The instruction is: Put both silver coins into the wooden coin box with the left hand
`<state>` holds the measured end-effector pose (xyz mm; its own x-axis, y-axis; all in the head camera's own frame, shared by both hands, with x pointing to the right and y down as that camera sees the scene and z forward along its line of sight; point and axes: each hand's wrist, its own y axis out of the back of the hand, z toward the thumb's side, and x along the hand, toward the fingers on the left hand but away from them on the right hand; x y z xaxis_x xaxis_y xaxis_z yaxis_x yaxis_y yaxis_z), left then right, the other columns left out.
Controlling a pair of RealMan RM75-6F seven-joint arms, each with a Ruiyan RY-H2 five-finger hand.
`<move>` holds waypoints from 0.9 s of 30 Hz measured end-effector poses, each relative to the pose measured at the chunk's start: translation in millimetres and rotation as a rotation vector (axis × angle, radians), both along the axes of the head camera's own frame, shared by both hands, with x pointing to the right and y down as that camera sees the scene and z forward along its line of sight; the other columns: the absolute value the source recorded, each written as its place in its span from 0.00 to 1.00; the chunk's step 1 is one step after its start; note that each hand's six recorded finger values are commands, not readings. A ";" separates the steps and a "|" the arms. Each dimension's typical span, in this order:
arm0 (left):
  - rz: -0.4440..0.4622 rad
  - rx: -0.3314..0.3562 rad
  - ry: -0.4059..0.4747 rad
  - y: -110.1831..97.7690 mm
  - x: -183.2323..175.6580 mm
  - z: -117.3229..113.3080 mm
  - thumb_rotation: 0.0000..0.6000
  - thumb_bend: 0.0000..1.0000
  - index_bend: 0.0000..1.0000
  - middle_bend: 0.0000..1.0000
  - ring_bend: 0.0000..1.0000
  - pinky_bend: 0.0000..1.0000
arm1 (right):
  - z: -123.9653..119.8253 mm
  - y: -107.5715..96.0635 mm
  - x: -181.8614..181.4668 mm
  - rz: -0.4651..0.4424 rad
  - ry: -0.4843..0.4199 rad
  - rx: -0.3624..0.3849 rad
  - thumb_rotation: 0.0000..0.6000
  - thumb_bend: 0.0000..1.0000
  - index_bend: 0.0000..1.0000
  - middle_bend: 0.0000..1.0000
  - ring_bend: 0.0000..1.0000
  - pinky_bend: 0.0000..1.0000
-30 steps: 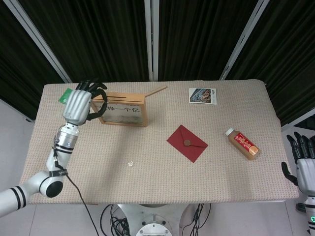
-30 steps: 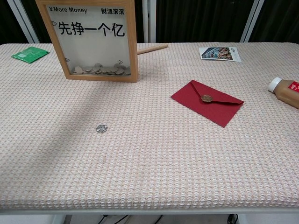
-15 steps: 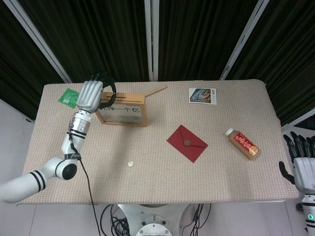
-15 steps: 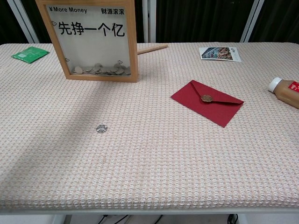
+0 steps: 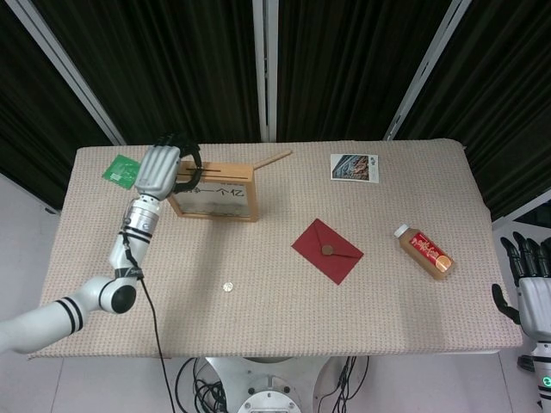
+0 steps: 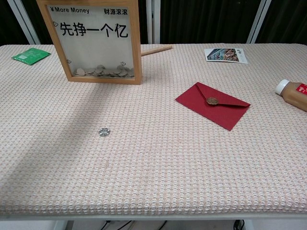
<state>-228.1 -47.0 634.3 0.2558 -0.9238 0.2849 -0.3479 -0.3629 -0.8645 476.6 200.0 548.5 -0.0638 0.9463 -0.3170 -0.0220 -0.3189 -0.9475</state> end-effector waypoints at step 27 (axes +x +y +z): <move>0.019 0.038 0.027 5.7 2.5 -5.5 1.00 0.47 0.18 0.30 0.13 0.15 | 0.7 -1.6 1.2 0.006 -0.002 0.001 1.00 0.34 0.00 0.00 0.00 0.00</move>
